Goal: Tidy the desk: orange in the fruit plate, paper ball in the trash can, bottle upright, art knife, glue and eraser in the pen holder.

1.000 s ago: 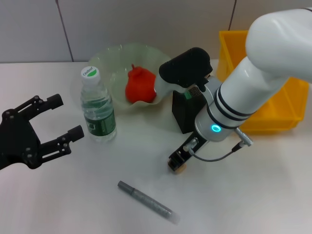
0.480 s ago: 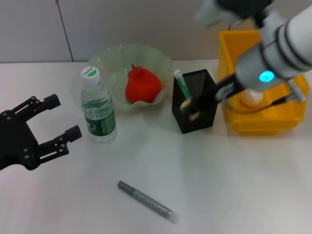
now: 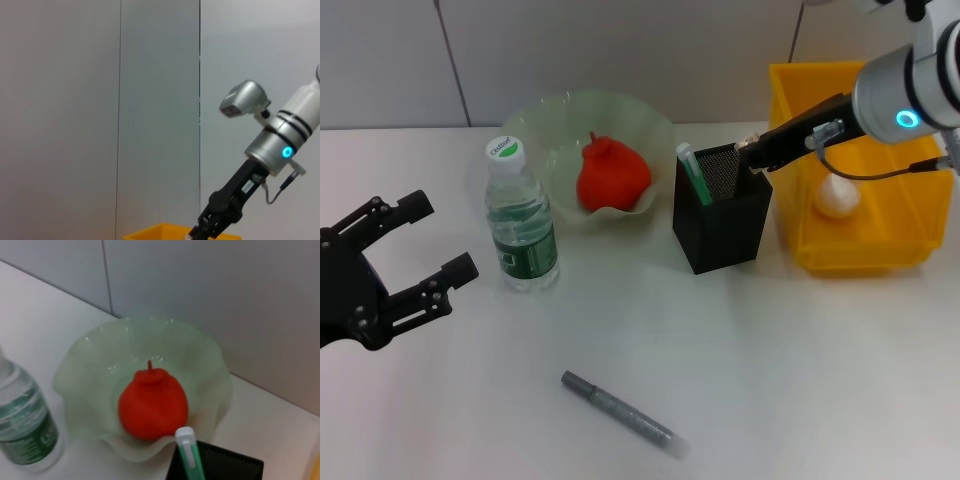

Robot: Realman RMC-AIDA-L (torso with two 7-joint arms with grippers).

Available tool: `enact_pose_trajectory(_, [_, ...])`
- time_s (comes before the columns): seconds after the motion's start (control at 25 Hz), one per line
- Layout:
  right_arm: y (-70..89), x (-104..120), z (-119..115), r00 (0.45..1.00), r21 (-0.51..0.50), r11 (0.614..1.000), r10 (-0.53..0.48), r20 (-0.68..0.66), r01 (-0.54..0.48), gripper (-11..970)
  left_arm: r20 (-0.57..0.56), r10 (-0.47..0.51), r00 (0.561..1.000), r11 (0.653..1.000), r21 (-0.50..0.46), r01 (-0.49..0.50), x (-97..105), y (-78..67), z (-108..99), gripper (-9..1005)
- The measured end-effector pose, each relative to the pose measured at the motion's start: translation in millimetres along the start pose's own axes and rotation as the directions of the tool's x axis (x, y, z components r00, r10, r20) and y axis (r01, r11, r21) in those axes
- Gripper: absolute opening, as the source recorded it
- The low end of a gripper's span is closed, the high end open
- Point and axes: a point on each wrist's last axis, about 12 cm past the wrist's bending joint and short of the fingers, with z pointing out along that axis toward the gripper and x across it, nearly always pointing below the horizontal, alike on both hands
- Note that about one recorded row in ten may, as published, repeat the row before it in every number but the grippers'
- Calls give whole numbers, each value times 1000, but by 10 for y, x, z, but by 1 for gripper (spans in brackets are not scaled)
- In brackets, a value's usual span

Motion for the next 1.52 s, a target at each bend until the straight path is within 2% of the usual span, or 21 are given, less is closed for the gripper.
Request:
enact_pose_trajectory(0.16, [-37,19,165,1000,0,1000,-1,-8,1,242,1,-1,1000,1000,1,1,0,1,-1,843])
enact_pose_trajectory(0.32, [-72,32,342,1000,7,1000,2,-20,-2,288,0,-10,1000,1000,-9,10,16,3,-5,843])
enact_pose_trajectory(0.68, [-107,11,357,1000,21,1000,11,16,-11,391,5,-4,1000,1000,-24,4,2,31,-32,843])
enact_pose_trajectory(0.88, [-89,-23,270,999,11,1000,12,48,-12,447,5,15,1000,1000,-17,-15,11,-7,-76,843])
enact_pose_trajectory(0.92, [-74,-31,195,997,-3,1000,13,79,-13,458,4,24,1000,1000,-17,-23,21,-30,-105,843])
enact_pose_trajectory(1.08, [-42,-28,64,991,-41,999,3,131,2,458,-4,28,1000,999,-23,-28,52,-74,-161,843])
enact_pose_trajectory(1.2, [14,43,-127,980,-95,994,-26,196,45,458,-14,33,999,999,-35,-34,90,-121,-225,843])
enact_pose_trajectory(1.36, [68,122,-236,974,-142,987,-41,223,74,458,-24,30,999,998,-53,-32,121,-167,-305,843])
enact_pose_trajectory(1.52, [180,305,-344,964,-250,956,-87,250,151,458,-64,28,998,999,-42,-30,150,-193,-351,843])
